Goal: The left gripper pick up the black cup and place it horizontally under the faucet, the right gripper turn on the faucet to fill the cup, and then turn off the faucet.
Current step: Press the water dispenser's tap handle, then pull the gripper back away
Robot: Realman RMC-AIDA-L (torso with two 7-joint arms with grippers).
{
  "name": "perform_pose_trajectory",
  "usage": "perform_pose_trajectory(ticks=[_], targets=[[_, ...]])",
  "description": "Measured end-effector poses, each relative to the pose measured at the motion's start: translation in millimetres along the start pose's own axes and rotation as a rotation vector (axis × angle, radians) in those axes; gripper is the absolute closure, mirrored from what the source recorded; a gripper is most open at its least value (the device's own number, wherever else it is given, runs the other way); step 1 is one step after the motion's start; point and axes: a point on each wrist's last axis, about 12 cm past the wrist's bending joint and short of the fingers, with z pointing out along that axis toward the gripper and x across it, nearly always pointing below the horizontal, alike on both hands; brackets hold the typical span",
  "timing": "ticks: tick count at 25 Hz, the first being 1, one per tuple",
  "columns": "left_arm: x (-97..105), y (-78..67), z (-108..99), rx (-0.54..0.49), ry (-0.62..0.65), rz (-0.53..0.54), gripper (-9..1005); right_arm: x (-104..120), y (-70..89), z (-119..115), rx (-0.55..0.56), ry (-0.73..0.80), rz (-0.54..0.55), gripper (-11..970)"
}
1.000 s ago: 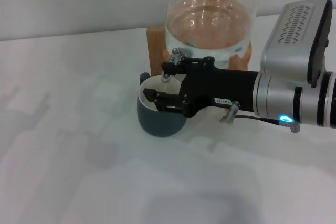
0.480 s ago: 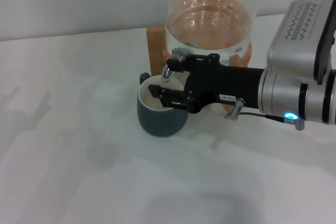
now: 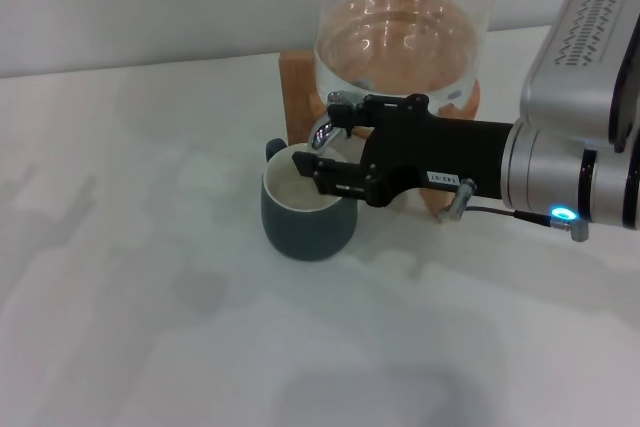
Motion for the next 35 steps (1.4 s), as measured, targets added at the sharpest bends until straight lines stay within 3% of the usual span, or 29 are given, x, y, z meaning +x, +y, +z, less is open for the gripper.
perform_pose_trajectory(ticks=[6, 18, 35], targets=[[0.1, 0.0, 0.0, 0.0, 0.0, 0.0, 148, 0.4, -1.5, -2.0, 0.004, -0.001, 0.006, 280], [1.9, 0.9, -0.7, -0.007, 0.006, -0.003, 147, -6.9, 12.9, -3.3, -0.078, -0.003, -0.017, 280], [0.9, 0.2, 0.0, -0.001, 0.002, -0.003, 148, 0.6, -1.8, -6.8, -0.005, 0.006, 0.005, 281]])
